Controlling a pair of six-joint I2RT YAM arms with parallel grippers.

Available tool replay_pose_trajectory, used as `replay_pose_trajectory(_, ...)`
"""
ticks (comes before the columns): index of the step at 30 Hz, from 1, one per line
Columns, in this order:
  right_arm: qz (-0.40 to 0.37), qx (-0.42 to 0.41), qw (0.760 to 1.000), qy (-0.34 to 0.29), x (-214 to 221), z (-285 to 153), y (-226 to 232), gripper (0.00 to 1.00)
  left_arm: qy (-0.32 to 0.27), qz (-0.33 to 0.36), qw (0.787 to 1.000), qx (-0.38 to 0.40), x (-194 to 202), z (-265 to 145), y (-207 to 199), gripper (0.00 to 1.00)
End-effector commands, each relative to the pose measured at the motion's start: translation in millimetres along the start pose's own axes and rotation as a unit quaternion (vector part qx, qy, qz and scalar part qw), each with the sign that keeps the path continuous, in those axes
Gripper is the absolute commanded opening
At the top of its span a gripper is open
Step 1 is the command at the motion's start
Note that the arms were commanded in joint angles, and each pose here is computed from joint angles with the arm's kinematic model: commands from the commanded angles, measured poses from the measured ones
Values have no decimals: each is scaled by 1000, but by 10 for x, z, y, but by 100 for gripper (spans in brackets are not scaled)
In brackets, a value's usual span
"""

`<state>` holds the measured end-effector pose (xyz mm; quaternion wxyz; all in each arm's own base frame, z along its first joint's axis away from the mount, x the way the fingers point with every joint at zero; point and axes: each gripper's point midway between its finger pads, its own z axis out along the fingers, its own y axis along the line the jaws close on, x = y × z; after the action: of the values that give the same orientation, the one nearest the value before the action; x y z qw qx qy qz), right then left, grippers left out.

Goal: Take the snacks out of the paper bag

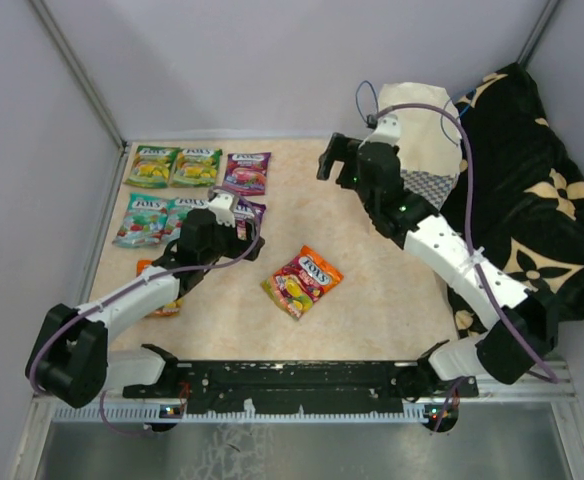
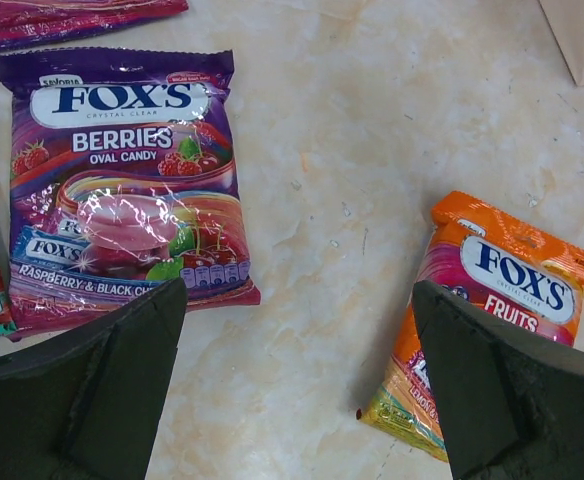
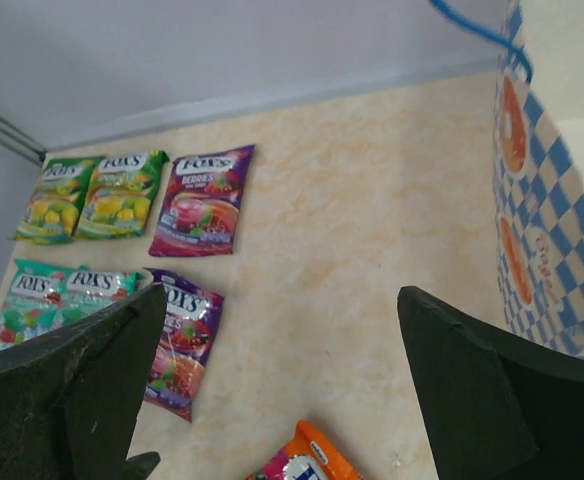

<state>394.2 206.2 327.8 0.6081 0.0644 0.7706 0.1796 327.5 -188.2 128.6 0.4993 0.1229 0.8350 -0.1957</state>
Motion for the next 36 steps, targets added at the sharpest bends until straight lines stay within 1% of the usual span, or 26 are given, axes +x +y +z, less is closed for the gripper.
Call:
replay_pose_trajectory(1,26,-49,998,16,313,-62,401,99,-27,18,999,0,-171,19,-10,100)
replay_pose_trajectory(3,-9,-53,998,35,592,-170,555,99,-29,18,999,-5,-159,-2,13,99)
replay_pose_trajectory(5,-24,-69,995,62,878,-286,661,94,-31,16,999,-4,-122,-30,16,97)
replay_pose_trajectory(7,-20,-87,992,91,1159,-384,665,87,-32,13,999,9,-100,-45,-28,94)
replay_pose_trajectory(9,-15,-97,987,126,1454,-476,618,83,-22,6,999,33,-31,-55,-114,89)
replay_pose_trajectory(13,-29,-102,978,177,1899,-651,517,80,2,-10,999,50,152,-54,-173,81)
replay_pose_trajectory(17,-19,-123,971,203,2110,-801,491,79,25,-14,999,36,310,-33,-118,81)
replay_pose_trajectory(20,-4,-122,966,226,2263,-874,430,75,45,-18,998,36,407,19,-112,82)
replay_pose_trajectory(24,6,-124,959,256,2461,-930,399,71,65,-28,996,61,509,111,-243,80)
replay_pose_trajectory(27,10,-118,954,276,2587,-962,351,69,76,-20,994,71,556,165,-371,79)
replay_pose_trajectory(32,15,-81,950,300,2735,-1056,30,64,81,-4,994,75,608,178,-544,79)
replay_pose_trajectory(36,58,-53,944,321,2822,-1064,-304,61,91,2,993,76,673,207,-592,78)
